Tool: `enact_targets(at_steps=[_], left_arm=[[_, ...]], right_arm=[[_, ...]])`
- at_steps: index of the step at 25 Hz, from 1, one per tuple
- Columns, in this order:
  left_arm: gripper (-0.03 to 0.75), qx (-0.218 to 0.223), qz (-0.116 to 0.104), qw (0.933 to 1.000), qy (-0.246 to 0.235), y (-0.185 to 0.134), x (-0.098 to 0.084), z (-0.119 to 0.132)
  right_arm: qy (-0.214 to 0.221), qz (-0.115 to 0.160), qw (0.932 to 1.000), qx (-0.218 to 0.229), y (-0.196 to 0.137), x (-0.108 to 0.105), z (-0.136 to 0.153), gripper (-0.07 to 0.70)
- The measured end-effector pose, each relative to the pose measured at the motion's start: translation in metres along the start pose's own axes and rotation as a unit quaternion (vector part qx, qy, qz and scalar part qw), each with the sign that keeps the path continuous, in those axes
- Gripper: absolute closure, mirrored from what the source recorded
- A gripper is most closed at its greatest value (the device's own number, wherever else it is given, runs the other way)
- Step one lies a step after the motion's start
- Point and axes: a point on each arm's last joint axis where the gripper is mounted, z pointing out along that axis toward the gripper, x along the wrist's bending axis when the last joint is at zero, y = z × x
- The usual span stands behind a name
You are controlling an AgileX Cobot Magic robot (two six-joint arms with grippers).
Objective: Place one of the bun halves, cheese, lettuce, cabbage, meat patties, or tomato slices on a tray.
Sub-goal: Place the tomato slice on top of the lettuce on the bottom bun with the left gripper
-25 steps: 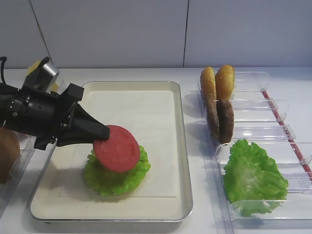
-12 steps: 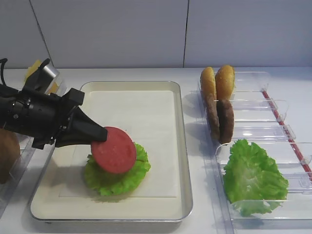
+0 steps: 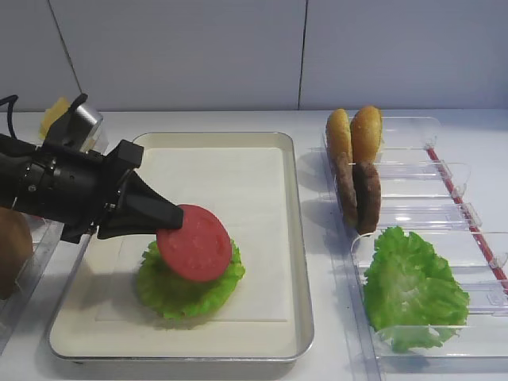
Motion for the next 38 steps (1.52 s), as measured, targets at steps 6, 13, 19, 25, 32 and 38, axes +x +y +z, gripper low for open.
enact_targets(at_steps=[6, 13, 19, 25, 32, 38], left_arm=[[0.657, -0.003, 0.001, 1.0, 0.005, 0.001, 0.001, 0.0], [0.657, -0.004, 0.001, 1.0, 0.006, 0.001, 0.001, 0.0], [0.657, 0.005, -0.013, 0.9998, 0.011, 0.001, 0.009, 0.006], [0.657, 0.011, -0.014, 0.9998, 0.011, 0.001, 0.013, 0.009], [0.657, 0.01, -0.006, 0.9999, 0.011, 0.001, 0.013, 0.009], [0.496, 0.01, 0.003, 0.9999, 0.012, 0.001, 0.013, 0.009]], right_arm=[[0.0, 0.0, 1.0, 0.0, 0.0, 0.0, 0.0, 0.239], [0.0, 0.0, 1.0, 0.0, 0.0, 0.0, 0.0, 0.239], [0.0, 0.0, 1.0, 0.0, 0.0, 0.0, 0.0, 0.239], [0.0, 0.0, 1.0, 0.0, 0.0, 0.0, 0.0, 0.239], [0.0, 0.002, 1.0, 0.0, 0.0, 0.0, 0.0, 0.239], [0.0, 0.002, 1.0, 0.0, 0.0, 0.0, 0.0, 0.239]])
